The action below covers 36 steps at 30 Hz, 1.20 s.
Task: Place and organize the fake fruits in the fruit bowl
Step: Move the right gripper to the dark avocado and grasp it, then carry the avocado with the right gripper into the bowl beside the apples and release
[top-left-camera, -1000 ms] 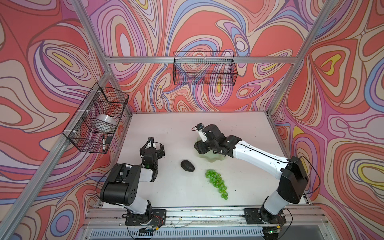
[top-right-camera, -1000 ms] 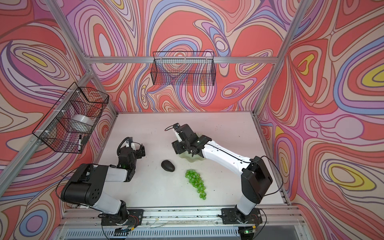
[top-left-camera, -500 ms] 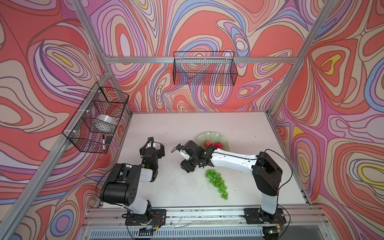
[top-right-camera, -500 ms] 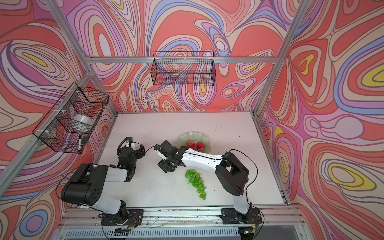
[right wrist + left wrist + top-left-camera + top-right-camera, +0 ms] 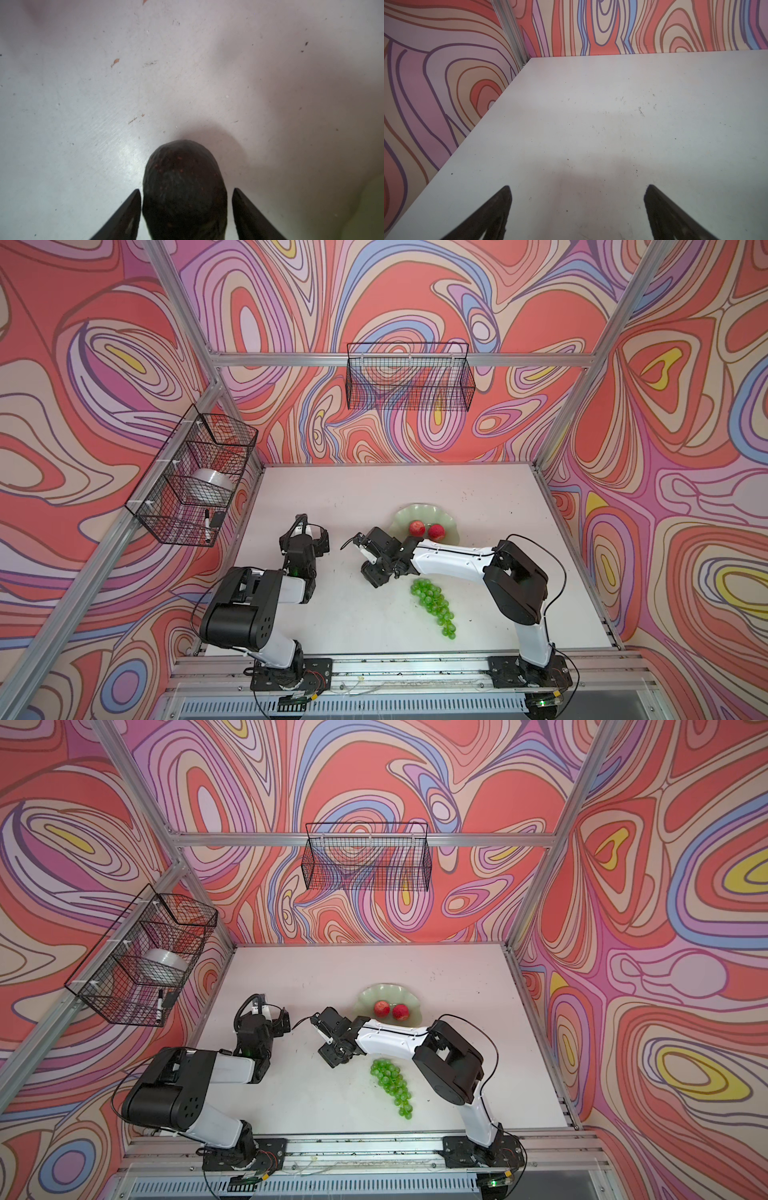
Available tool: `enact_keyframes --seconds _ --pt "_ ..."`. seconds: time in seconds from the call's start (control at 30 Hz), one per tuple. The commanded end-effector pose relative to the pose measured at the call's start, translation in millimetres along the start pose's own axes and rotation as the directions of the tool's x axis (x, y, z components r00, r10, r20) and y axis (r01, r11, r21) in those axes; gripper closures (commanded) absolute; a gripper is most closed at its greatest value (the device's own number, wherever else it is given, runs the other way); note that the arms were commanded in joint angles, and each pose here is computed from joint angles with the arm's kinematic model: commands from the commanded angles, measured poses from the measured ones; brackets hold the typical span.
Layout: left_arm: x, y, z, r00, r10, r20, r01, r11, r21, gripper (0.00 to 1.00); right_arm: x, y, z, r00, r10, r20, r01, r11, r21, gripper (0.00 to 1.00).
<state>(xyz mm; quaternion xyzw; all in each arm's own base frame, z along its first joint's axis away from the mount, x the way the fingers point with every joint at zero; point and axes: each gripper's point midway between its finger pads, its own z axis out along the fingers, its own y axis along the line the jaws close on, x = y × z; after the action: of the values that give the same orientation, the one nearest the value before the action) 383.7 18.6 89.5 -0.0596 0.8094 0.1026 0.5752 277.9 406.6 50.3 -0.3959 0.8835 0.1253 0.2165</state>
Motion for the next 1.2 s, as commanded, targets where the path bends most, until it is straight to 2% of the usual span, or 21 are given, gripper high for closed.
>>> enact_keyframes --seconds 0.0,0.17,0.23,0.37,0.43,0.63,0.8,1.0,1.17 --pt "-5.9 2.4 2.1 1.0 0.003 0.015 -0.003 1.0 -0.006 0.0 -10.1 -2.1 5.5 0.999 0.017 0.029 -0.017 1.0 0.024 0.34" --pt "-5.3 2.1 2.3 1.0 0.002 0.013 -0.002 1.0 -0.005 0.0 -16.9 -6.2 -1.1 0.998 0.036 0.052 -0.039 0.998 0.049 0.51" --pt "-5.9 2.2 2.1 1.0 0.002 0.014 -0.002 1.0 -0.006 0.0 -29.5 -8.4 -18.2 0.994 0.046 0.098 -0.052 0.997 0.059 0.55" --pt "-5.7 2.3 2.0 1.0 0.002 0.014 -0.002 1.0 -0.005 0.0 -56.2 -21.6 -61.8 0.981 0.069 0.184 -0.081 0.995 0.059 0.58" --pt "-5.9 1.8 1.9 1.0 0.003 0.015 -0.003 1.0 -0.004 0.0 -63.7 -42.6 -83.2 0.973 0.082 0.218 -0.101 0.992 0.08 0.58" --pt "-5.8 2.2 2.1 1.0 0.002 0.014 -0.002 1.0 -0.006 0.0 -55.0 -143.6 -116.1 0.967 0.082 0.239 -0.148 0.95 0.276 0.58" --pt "-5.6 2.3 2.2 1.0 0.003 0.014 -0.003 1.0 -0.006 0.0 -43.7 -208.6 -113.1 0.966 0.09 0.241 -0.176 0.913 0.367 0.58" --pt "-5.9 2.3 2.1 1.0 0.002 0.014 -0.001 1.0 -0.006 0.0 -34.7 -231.4 -79.0 0.982 0.043 0.183 -0.112 0.918 0.382 0.58" --pt "-6.0 2.3 2.0 1.0 0.003 0.015 -0.003 1.0 -0.005 0.0 -28.6 -246.2 -63.8 0.982 0.029 0.186 -0.099 0.92 0.38 0.57"
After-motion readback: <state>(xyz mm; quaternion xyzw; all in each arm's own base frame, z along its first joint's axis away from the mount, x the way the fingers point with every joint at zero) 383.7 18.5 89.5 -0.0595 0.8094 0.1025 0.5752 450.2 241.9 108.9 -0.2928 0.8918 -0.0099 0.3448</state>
